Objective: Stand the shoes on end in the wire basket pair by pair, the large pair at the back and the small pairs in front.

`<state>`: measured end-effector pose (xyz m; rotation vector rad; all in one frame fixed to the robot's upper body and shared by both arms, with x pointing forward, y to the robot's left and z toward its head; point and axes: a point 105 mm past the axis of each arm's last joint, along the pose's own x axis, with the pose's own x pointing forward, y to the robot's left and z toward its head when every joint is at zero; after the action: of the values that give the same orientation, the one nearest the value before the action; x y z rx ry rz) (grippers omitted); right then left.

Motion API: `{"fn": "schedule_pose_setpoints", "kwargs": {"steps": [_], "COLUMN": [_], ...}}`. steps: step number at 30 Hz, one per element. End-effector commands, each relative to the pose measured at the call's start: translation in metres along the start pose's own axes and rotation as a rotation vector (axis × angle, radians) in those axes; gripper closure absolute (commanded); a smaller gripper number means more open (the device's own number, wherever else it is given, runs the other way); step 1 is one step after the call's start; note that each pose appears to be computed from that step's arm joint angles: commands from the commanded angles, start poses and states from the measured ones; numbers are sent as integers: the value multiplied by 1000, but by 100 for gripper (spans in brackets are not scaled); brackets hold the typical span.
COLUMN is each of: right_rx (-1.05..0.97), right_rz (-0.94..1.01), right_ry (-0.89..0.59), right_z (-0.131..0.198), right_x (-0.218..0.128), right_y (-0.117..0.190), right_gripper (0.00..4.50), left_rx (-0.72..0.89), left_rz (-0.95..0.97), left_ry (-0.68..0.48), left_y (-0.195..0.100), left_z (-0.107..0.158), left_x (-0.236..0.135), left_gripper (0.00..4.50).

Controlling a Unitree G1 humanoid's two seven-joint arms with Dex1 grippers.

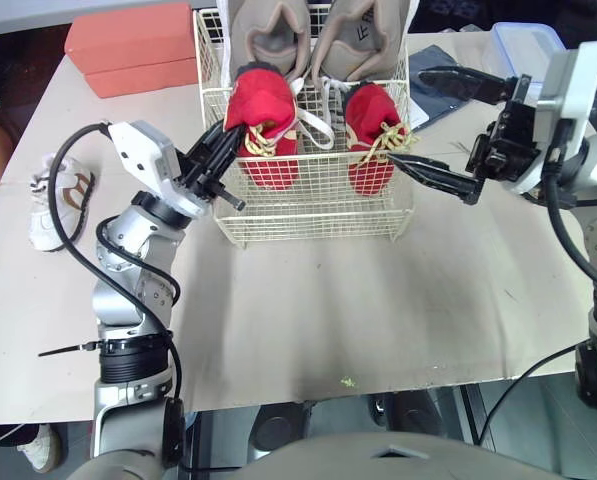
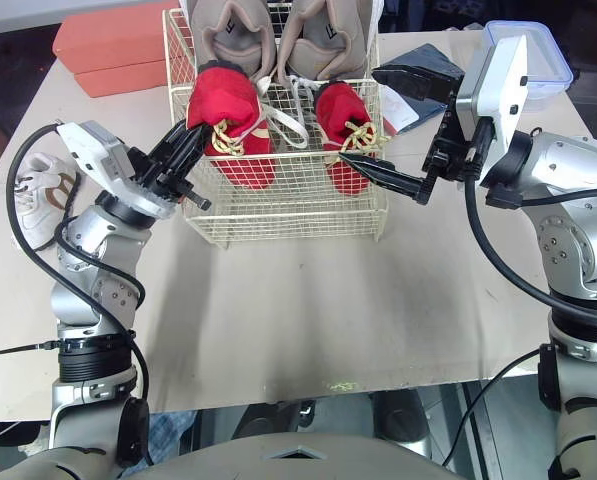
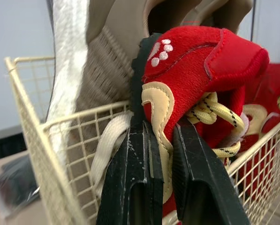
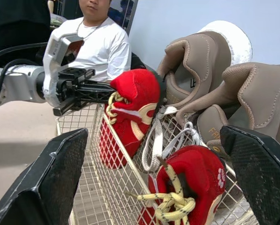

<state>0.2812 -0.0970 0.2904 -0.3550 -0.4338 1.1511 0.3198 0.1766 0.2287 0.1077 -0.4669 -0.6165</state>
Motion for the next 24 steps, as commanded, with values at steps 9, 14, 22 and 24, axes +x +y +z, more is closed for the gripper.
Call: {"fn": "schedule_pose_setpoints", "kwargs": {"steps": [9, 14, 22, 24], "right_rx": [-42, -35, 29, 46], "right_rz": [6, -11, -283, -396], "right_ry": [-44, -43, 31, 83], "right_z": [14, 13, -12, -26], "right_x": [2, -2, -48, -71], "right_y": [0, -2, -36, -50], "right_gripper": [0, 0, 0, 0], "left_rx": [-90, -20, -18, -29], "left_rz": [-45, -99, -240, -319], "left_ry": [31, -46, -163, -167], "left_y": [-13, -13, -23, -31], "left_z": [-6, 19, 77, 89], "left_x": [-6, -13, -15, -11], "left_gripper": [69, 12, 12, 12]}}
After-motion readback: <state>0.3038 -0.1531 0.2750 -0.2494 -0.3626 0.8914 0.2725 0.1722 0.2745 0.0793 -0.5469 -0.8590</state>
